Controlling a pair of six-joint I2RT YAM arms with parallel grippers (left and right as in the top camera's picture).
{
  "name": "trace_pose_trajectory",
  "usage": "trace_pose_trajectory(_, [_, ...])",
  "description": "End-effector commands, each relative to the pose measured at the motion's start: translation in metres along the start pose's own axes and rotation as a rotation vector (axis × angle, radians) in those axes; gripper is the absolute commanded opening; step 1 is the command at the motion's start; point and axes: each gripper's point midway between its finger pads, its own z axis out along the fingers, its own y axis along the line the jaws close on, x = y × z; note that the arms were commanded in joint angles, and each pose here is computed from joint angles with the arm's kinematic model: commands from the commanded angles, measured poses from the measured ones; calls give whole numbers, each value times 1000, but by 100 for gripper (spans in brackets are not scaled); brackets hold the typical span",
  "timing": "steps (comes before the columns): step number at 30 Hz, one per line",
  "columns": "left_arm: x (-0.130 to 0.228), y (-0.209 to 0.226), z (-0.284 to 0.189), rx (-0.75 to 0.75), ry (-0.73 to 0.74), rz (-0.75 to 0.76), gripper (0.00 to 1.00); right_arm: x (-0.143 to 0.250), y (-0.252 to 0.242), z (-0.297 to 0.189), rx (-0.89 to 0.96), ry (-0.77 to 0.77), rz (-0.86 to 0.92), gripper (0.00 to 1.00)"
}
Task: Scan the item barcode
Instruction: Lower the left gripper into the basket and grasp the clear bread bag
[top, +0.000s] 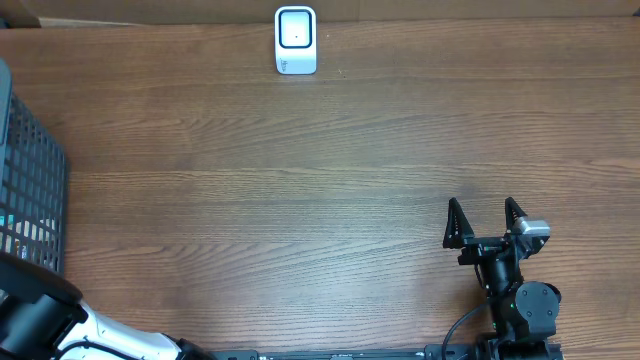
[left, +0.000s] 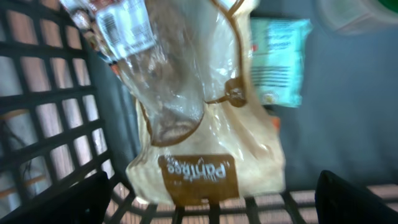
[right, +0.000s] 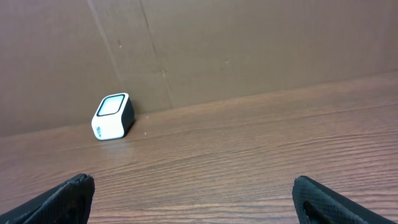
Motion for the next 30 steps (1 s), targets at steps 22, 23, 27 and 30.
trace_pose_trajectory(22, [8,-12,90,16,-70,61,66,1,-1,0,3,-6,0,100])
trace_pose_trajectory(23, [8,-12,91,14,-68,71,66,1,-1,0,3,-6,0,100])
trace_pose_trajectory(27, [15,-8,98,-1,-55,78,73,1,-1,0,3,-6,0,100])
trace_pose_trajectory(30, [25,-5,109,-9,-41,83,75,1,-1,0,3,-6,0,100])
